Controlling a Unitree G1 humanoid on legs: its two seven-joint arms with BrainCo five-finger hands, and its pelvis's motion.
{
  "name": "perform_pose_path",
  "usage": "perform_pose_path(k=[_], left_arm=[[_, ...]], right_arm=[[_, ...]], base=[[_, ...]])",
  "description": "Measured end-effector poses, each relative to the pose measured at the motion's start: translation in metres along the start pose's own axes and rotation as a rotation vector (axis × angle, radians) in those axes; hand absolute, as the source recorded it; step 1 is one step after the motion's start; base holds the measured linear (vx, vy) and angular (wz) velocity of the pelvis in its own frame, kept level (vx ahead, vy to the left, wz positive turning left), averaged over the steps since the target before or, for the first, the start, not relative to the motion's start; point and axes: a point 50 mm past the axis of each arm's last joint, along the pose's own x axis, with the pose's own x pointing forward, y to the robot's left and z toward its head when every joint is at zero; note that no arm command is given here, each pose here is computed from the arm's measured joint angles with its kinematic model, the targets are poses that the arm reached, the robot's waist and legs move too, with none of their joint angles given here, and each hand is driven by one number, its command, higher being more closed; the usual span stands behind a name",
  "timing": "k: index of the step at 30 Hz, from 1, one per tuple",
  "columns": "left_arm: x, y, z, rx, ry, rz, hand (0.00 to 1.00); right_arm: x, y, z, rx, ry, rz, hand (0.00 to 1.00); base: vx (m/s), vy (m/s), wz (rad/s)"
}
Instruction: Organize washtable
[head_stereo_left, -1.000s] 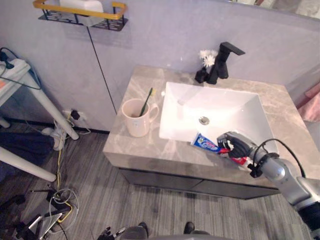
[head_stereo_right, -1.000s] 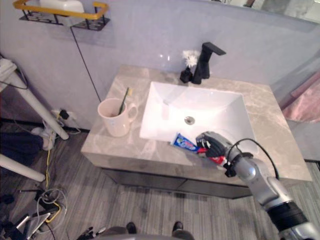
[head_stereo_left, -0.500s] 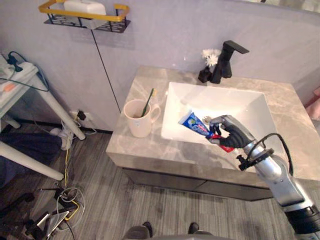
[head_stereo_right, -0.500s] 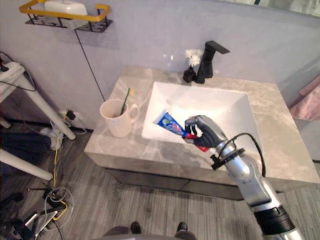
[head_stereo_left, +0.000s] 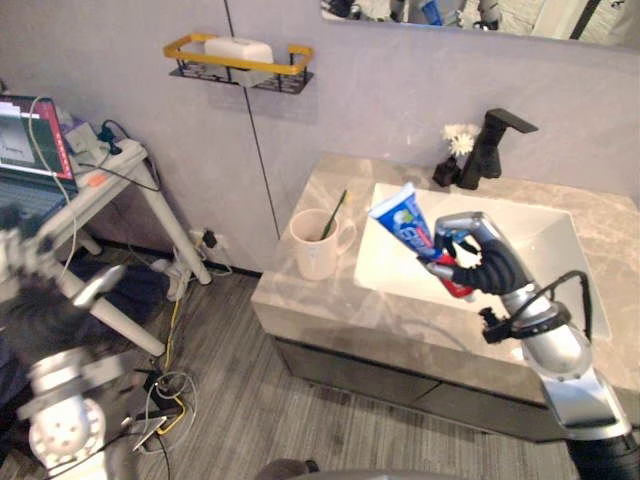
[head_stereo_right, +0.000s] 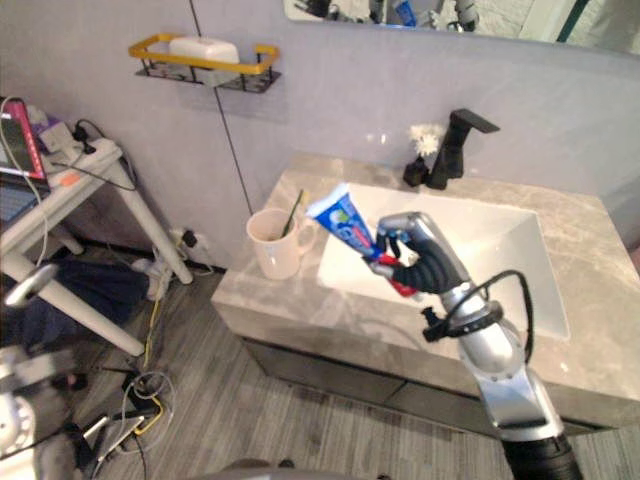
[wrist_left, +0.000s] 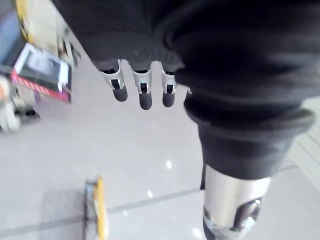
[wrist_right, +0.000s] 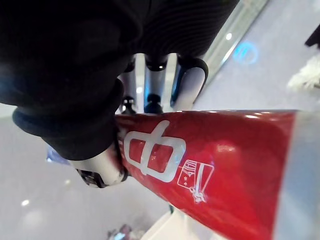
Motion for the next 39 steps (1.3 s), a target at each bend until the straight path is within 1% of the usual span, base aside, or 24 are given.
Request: perform_pose_path(k=[1, 2, 3, 5, 7, 8, 10, 12, 14, 19, 23, 26, 27, 31, 39], left_arm=[[0.000, -0.005, 0.002, -0.018, -0.008, -0.018, 0.00], [0.001, -0.027, 0.009, -0.115, -0.041, -0.106, 0.00], [0.000, -0.034, 0.012, -0.144, -0.051, -0.136, 0.00], [-0.001, -0.058, 0.015, -0.270, -0.059, -0.235, 0.00], [-0.004, -0.070, 0.014, -0.354, -0.039, -0.283, 0.00], [-0.007, -0.084, 0.013, -0.447, -0.017, -0.329, 0.00], [-0.010, -0.096, 0.014, -0.533, 0.001, -0.376, 0.00], [-0.013, -0.114, 0.011, -0.656, 0.041, -0.438, 0.00], [-0.014, -0.123, 0.007, -0.700, 0.075, -0.461, 0.00], [-0.018, -0.141, 0.002, -0.730, 0.129, -0.543, 0.00], [-0.017, -0.156, 0.003, -0.762, 0.134, -0.612, 0.00], [-0.017, -0.164, 0.001, -0.785, 0.151, -0.635, 0.00], [-0.019, -0.167, 0.000, -0.791, 0.160, -0.643, 1.00], [-0.019, -0.171, 0.000, -0.799, 0.173, -0.645, 1.00], [-0.012, -0.176, -0.007, -0.777, 0.195, -0.604, 1.00]], right_arm=[[0.000, 0.001, 0.000, 0.005, -0.003, 0.002, 1.00], [0.004, 0.007, 0.003, 0.030, -0.016, 0.013, 1.00], [0.005, 0.009, 0.004, 0.037, -0.023, 0.016, 1.00], [0.008, 0.013, 0.006, 0.053, -0.038, 0.023, 1.00], [0.011, 0.015, 0.008, 0.064, -0.054, 0.022, 1.00], [0.017, 0.018, 0.013, 0.077, -0.081, 0.027, 1.00], [0.024, 0.023, 0.018, 0.095, -0.115, 0.035, 1.00], [0.031, 0.031, 0.025, 0.121, -0.148, 0.056, 1.00], [0.035, 0.035, 0.028, 0.136, -0.165, 0.067, 1.00], [0.044, 0.037, 0.034, 0.148, -0.200, 0.058, 1.00], [0.048, 0.045, 0.039, 0.162, -0.223, 0.090, 1.00], [0.049, 0.051, 0.041, 0.172, -0.231, 0.115, 1.00], [0.050, 0.053, 0.042, 0.175, -0.237, 0.124, 1.00], [0.054, 0.056, 0.043, 0.177, -0.245, 0.143, 1.00], [0.052, 0.066, 0.042, 0.193, -0.240, 0.185, 1.00]], base=[[-0.03, -0.012, 0.01], [0.00, 0.000, 0.00], [-0.03, -0.017, -0.01], [-0.02, -0.010, 0.00], [-0.02, -0.008, -0.01], [-0.04, -0.019, -0.05], [-0.04, -0.021, -0.07], [-0.03, -0.021, -0.08], [-0.01, -0.022, -0.05], [-0.03, -0.018, -0.08], [-0.04, -0.015, -0.03], [-0.03, -0.012, -0.03], [-0.03, -0.005, -0.04], [-0.01, -0.001, -0.02], [-0.01, 0.002, -0.05]])
